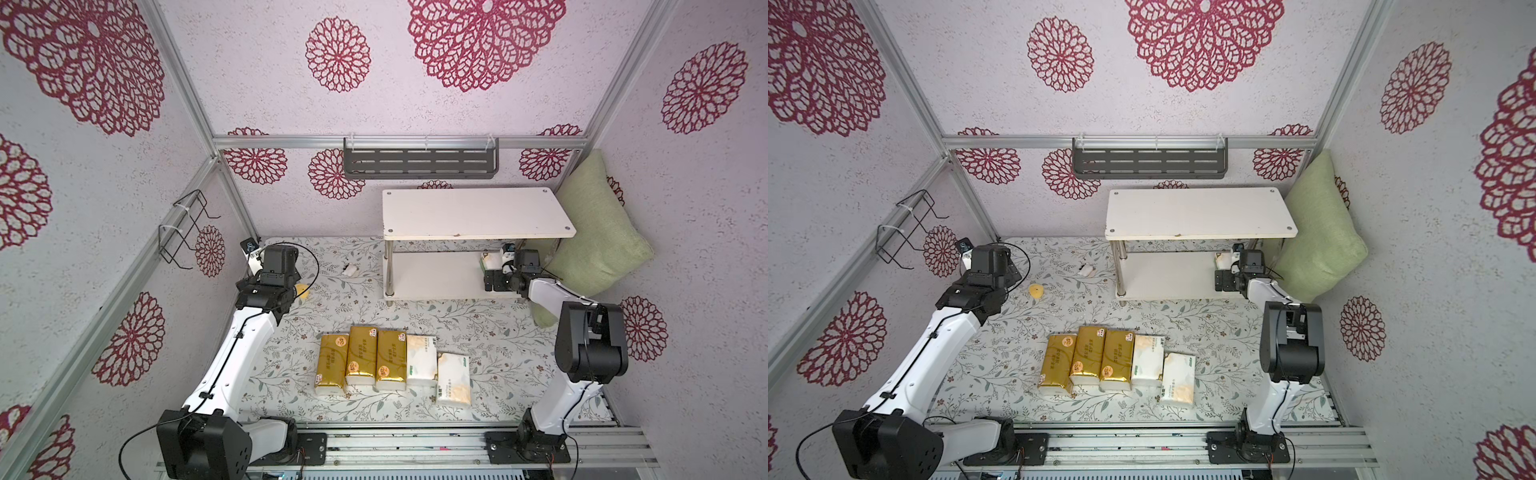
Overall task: Place the tissue boxes on the shelf by color
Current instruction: Place a box of tissues on the shelf.
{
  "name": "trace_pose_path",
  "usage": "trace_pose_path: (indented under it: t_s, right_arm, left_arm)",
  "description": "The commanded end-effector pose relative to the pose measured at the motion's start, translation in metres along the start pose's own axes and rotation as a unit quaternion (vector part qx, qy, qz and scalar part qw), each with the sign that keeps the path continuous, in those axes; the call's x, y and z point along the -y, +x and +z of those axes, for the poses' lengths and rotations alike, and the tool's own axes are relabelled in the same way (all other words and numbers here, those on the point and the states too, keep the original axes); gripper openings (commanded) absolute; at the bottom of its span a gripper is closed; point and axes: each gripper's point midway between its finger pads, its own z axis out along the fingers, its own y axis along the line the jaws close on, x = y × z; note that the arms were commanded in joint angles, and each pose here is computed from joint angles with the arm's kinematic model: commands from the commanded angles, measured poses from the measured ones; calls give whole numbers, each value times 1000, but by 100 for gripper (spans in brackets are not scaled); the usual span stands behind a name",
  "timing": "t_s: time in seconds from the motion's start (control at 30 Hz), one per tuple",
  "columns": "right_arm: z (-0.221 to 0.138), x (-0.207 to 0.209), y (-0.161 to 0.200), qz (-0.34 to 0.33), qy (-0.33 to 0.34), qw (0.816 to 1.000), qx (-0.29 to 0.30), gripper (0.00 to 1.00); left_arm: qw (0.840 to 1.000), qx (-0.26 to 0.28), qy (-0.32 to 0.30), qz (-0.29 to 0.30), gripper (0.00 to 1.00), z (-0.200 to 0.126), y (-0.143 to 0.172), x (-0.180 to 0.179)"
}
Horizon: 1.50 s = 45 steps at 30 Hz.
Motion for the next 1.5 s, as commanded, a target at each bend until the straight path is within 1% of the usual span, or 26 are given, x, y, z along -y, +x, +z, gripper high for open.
trace_pose_path:
  t_s: [0.0, 0.33, 0.97, 1.23, 1.47]
  right_arm:
    - [-28, 4, -37, 1, 7, 999, 50, 99]
    - [-39, 7, -43, 9, 13, 998, 62, 99]
    - [-73, 4, -61, 30, 8, 994, 101, 99]
    - [-86, 8, -58, 48, 20, 993, 106, 99]
    - [-96, 6, -46, 73, 18, 992, 101, 99]
  left_arm:
    - [1000, 3, 0, -4, 97, -4, 0, -3]
    - [1000, 4, 2, -6, 97, -6, 0, -4]
    - [1000, 0, 2, -5, 97, -3, 2, -2]
    - [1000, -2, 6, -7, 97, -2, 4, 0]
    - [1000, -4, 6, -5, 97, -1, 5, 1]
